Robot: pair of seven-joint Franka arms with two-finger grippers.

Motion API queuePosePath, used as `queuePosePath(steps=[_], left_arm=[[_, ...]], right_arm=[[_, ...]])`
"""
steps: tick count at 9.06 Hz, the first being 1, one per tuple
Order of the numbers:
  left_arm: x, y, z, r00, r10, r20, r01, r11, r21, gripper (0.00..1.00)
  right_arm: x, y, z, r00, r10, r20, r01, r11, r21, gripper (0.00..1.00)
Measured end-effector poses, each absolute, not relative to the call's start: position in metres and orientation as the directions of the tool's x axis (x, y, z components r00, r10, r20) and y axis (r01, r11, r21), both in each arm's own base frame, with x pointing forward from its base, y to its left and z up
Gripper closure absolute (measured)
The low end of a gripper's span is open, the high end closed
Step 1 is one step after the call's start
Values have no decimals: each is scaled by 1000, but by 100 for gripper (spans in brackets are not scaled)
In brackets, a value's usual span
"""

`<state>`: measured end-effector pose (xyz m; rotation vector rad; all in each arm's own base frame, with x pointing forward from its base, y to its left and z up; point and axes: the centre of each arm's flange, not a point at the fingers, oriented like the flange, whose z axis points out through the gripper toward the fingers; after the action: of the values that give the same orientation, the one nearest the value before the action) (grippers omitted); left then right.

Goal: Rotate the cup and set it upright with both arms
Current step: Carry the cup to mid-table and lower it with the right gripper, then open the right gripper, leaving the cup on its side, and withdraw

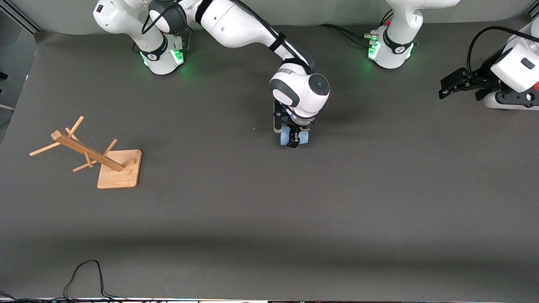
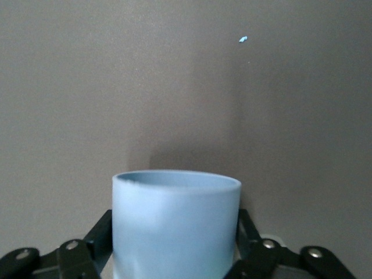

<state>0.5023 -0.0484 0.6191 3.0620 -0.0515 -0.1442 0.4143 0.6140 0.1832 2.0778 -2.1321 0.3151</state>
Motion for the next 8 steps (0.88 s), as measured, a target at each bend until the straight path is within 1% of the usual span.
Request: queuePosePath(steps=[1, 3, 4, 6, 7, 8], left_arm=[[502, -50, 620, 995, -42, -89, -35, -997, 71, 0], [501, -55, 621, 995, -51, -88, -45, -997, 66, 0], [501, -59, 621, 994, -58, -88, -52, -997, 64, 0], [500, -69, 619, 995, -42, -93, -36, -998, 59, 0], [499, -73, 619, 995, -36, -95, -31, -998, 56, 0], [499, -74, 619, 995, -35, -95, -30, -998, 56, 0]], right_arm=[[416, 613, 182, -33, -967, 251, -999, 21, -49, 0], [422, 615, 191, -40, -971, 234, -998, 26, -62, 0], [427, 618, 207, -46, -976, 212, -997, 31, -75, 0], [437, 612, 274, -56, -981, 188, -996, 43, -73, 0], [442, 600, 320, -36, -983, 180, -999, 29, -43, 0], [451, 578, 368, 10, -986, 167, -1000, -11, -2, 0]])
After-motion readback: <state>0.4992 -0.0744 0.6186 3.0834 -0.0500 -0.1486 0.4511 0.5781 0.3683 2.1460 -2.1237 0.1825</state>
